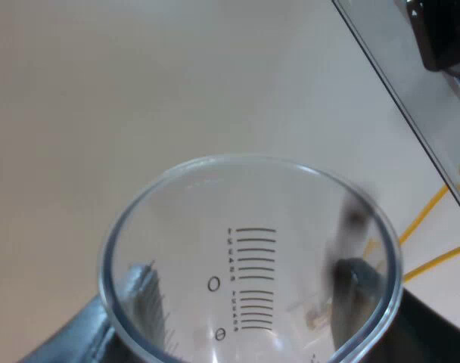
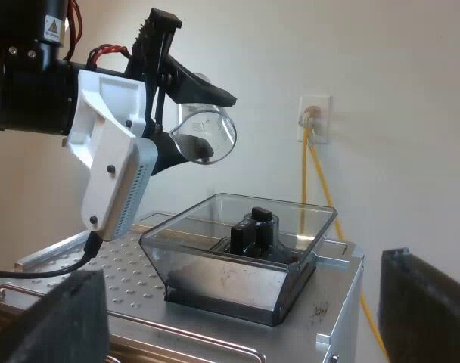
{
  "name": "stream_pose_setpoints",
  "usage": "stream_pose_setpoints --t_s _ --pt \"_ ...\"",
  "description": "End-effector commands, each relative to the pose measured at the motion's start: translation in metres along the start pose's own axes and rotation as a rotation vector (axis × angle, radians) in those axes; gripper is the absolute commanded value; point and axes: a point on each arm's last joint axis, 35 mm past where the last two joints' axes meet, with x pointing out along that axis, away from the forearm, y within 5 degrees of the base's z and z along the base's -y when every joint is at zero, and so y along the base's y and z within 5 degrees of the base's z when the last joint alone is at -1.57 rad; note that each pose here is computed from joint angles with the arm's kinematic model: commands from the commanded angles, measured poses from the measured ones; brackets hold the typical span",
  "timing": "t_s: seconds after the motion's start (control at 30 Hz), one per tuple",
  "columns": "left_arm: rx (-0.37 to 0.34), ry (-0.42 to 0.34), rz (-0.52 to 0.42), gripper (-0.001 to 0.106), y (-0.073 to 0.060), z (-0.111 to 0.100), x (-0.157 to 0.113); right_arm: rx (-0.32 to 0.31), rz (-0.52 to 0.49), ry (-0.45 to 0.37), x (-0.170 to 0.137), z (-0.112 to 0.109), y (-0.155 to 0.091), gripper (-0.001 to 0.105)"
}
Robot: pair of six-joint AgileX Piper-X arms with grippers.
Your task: Pour the beans into the coffee machine
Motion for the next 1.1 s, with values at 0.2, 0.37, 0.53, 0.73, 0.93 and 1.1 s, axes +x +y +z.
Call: stream_pose_setpoints --t_s 0.2,0.37,0.53,0.73,0.93,1.1 --pt "0.004 -0.004 0.035 0.006 0.008 0.001 -0.004 -0.007 -0.009 -0.007 -0.002 0.002 -0.002 0.077" --pt "0.004 -0.004 0.035 0.006 0.008 0.001 -0.004 -0.013 -0.004 0.004 -0.002 0.001 -0.001 0.077" --pt "-0.093 -0.008 0.021 0.006 0.006 0.002 -0.004 -0.013 -0.004 0.004 -0.002 0.001 -0.001 0.077" --pt "-0.52 -0.009 -0.012 0.006 0.011 0.001 -0.018 -0.017 -0.004 0.004 -0.002 0.001 -0.001 0.077" --pt "-1.019 -0.012 0.037 0.006 0.032 -0.001 -0.046 -0.017 -0.001 0.003 -0.002 0.001 -0.001 0.077" --pt "-1.286 0.01 -0.023 0.006 0.044 0.0 -0.084 -0.065 0.017 -0.001 -0.002 0.001 -0.001 0.077"
